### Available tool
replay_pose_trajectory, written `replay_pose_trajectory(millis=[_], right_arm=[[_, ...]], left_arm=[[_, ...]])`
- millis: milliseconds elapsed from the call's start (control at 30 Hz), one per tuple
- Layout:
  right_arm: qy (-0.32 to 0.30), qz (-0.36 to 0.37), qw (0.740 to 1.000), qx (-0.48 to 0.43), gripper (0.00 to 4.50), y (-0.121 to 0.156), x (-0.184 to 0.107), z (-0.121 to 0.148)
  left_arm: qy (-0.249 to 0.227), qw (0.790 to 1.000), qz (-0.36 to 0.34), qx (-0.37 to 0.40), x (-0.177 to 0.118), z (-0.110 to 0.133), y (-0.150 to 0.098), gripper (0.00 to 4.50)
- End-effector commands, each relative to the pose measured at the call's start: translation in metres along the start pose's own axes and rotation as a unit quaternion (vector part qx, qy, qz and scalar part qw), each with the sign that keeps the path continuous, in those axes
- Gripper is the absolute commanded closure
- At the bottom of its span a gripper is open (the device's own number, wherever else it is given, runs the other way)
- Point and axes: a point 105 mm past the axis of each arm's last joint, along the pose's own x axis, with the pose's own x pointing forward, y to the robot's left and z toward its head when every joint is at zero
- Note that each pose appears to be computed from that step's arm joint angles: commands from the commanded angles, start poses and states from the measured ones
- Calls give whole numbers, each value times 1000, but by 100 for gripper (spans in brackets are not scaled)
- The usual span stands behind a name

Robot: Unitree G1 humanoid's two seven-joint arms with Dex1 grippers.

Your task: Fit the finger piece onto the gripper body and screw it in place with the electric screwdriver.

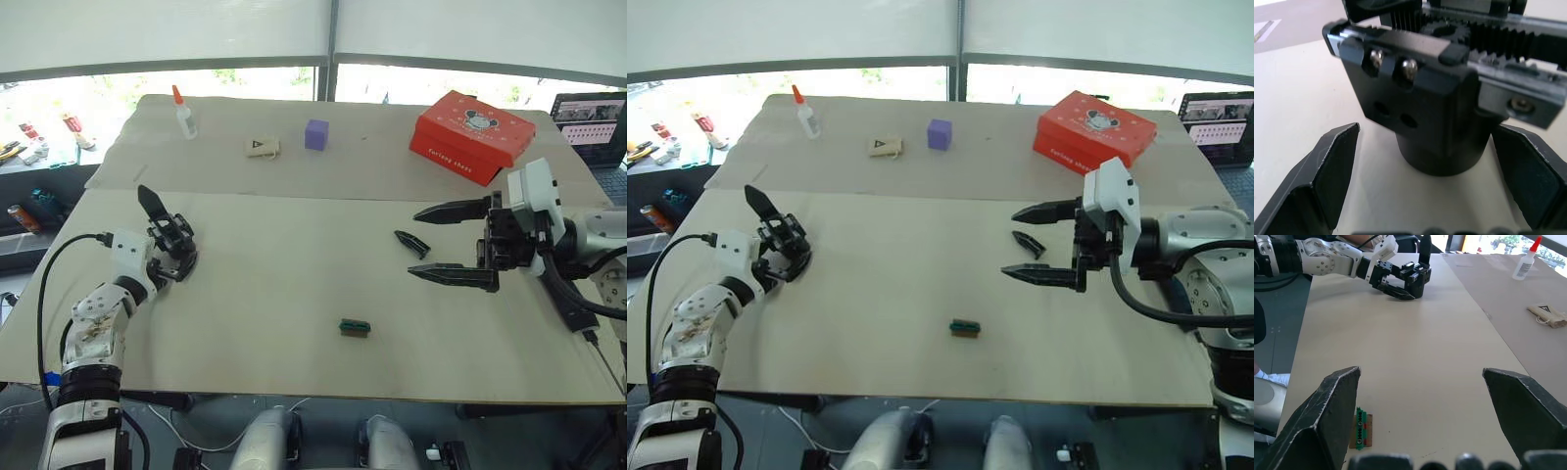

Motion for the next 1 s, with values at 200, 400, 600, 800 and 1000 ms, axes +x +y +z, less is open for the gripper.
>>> replay_pose_trajectory(millis=[200,400,600,800,1000], right_arm=[[-14,-6,1000,-20,10,3,-3,13],[-13,-7,1000,-20,0,3,-1,11],[-7,-9,1000,-27,0,3,-1,8],[-4,-24,999,-32,0,3,-5,5],[0,-29,999,-28,0,13,-2,-3]], left_arm=[[-8,1000,-25,17,8,5,-1,0],[-22,999,-43,16,8,8,-4,53],[-31,996,-80,31,3,13,-16,216],[-80,961,-253,77,0,60,-101,216],[-120,906,-396,86,13,93,-198,216]])
